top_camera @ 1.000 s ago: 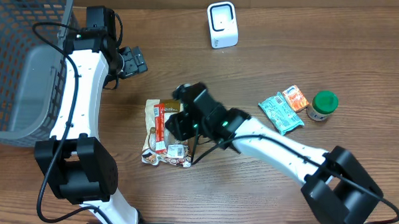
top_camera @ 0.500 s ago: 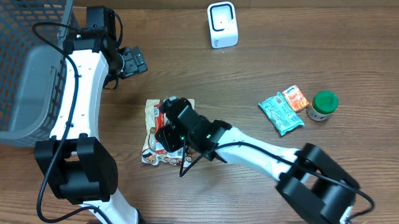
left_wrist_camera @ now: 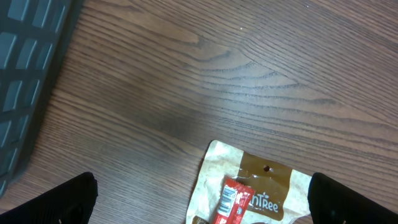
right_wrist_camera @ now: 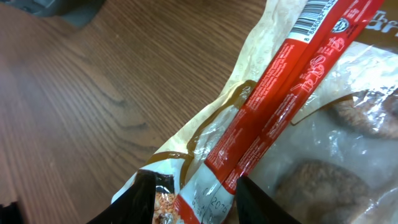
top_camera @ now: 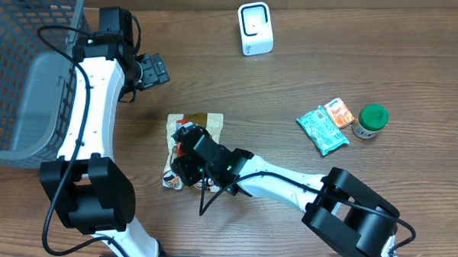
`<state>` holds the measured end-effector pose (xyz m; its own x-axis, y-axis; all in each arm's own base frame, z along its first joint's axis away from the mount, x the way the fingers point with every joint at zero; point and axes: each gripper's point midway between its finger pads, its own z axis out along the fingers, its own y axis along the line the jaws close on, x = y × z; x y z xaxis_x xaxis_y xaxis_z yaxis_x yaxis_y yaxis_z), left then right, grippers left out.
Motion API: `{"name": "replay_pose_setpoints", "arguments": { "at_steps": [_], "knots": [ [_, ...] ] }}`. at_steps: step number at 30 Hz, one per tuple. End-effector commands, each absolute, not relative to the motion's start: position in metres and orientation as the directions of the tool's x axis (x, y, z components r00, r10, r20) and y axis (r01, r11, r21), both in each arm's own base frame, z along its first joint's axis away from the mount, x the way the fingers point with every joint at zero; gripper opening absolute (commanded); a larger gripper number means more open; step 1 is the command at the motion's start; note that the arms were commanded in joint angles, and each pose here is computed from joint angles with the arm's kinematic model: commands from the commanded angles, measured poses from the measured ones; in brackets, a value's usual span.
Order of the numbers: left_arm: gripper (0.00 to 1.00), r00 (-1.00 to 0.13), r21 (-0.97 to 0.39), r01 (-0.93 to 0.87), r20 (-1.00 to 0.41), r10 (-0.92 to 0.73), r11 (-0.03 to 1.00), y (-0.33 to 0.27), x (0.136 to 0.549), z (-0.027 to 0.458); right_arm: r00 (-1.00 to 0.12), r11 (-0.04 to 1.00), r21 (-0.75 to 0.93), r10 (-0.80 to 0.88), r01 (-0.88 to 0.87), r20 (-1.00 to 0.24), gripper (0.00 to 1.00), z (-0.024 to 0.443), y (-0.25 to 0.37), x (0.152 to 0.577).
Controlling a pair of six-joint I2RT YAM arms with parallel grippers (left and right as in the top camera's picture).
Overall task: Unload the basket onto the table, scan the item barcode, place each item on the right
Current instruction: 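Move the right gripper left onto the red stick on the snack bag, then close the right gripper on the red stick and lift it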
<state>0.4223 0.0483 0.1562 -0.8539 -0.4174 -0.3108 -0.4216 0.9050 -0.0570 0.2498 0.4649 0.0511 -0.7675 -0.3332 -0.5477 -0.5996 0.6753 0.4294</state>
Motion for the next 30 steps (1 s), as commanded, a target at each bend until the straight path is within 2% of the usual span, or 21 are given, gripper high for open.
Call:
{"name": "replay_pose_setpoints", "arguments": {
  "at_steps": [1,5,10,24,26,30],
  "knots": [
    [1.00,-0.858,-0.046,-0.417,-0.309,-0.410,0.908,0.049,0.423,0.153,-0.757,0.708,0.392,-0.310,-0.588,-0.576,0.43,0.046,0.466,0.262],
    [1.00,-0.858,-0.046,-0.417,-0.309,-0.410,0.908,0.049,0.423,0.154,-0.752,0.707,0.393,-0.297,-0.588,-0.589,0.43,0.045,0.469,0.266],
    [1.00,-0.858,-0.046,-0.417,-0.309,-0.410,0.908,0.049,0.423,0.153,-0.772,0.764,0.380,-0.232,-0.521,-0.591,0.43,0.044,0.462,0.276],
    [1.00,-0.858,-0.046,-0.417,-0.309,-0.410,0.908,0.049,0.423,0.153,-0.798,0.784,0.377,-0.236,-0.493,-0.554,0.42,0.021,0.459,0.273],
    [1.00,-0.858,-0.046,-0.417,-0.309,-0.410,0.908,0.049,0.423,0.153,-0.798,0.784,0.377,-0.236,-0.493,-0.555,0.35,0.021,0.459,0.273],
    [1.00,-0.858,-0.046,-0.417,-0.309,-0.410,0.908,0.049,0.423,0.153,-0.795,0.778,0.384,-0.229,-0.496,-0.562,0.13,0.027,0.461,0.275]
  ]
}}
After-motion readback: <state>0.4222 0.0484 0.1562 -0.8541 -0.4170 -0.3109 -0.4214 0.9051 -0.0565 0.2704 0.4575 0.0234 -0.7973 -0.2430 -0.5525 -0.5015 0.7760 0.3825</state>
